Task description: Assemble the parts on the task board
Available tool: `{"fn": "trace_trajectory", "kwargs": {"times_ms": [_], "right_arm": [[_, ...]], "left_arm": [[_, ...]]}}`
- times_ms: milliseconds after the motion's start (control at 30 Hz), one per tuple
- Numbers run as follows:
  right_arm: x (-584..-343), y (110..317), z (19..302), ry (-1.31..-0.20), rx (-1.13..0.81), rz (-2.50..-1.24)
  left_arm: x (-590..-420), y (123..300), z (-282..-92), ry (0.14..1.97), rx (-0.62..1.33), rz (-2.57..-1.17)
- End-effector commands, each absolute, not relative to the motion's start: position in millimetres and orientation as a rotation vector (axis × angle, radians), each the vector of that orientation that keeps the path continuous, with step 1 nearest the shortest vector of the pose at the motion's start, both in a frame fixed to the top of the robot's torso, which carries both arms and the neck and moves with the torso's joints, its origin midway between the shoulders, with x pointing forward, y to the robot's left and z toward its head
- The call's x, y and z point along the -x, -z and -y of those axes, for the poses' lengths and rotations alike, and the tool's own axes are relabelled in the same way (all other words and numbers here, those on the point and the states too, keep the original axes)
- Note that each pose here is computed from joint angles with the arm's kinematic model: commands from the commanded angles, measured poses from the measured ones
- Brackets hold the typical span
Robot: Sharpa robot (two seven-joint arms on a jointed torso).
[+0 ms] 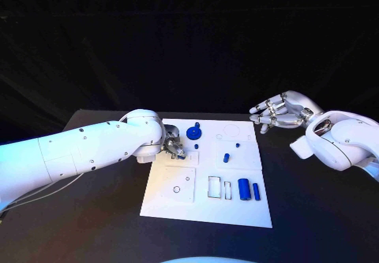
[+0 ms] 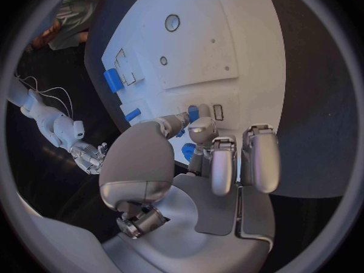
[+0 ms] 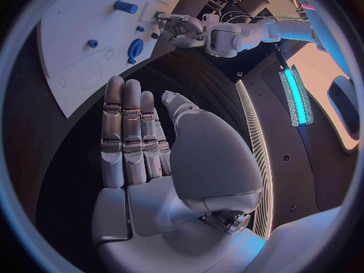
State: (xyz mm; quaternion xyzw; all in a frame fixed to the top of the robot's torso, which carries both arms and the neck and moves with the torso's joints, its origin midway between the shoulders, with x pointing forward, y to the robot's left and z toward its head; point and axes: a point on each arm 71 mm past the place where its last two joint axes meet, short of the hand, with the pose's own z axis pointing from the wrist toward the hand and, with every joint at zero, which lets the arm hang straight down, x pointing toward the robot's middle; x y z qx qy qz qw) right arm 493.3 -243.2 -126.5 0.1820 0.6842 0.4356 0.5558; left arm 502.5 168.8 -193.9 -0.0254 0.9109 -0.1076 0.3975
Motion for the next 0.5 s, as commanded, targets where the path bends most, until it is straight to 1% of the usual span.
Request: {"fn": "trace_trajectory", "kwargs": {"times_ms": [33,500], "right_arm": [[-492.9,126.9,242.3,-1.029,-0.418,-1.625],[-492.9,127.0,243.0,-1.026,-0.420,-1.625]], "left_arm": [[-499.6,198.9,-168.9,0.244,0.025,-2.341],[-499.7,198.9,-167.2,0.251,0.027,-2.346]]}}
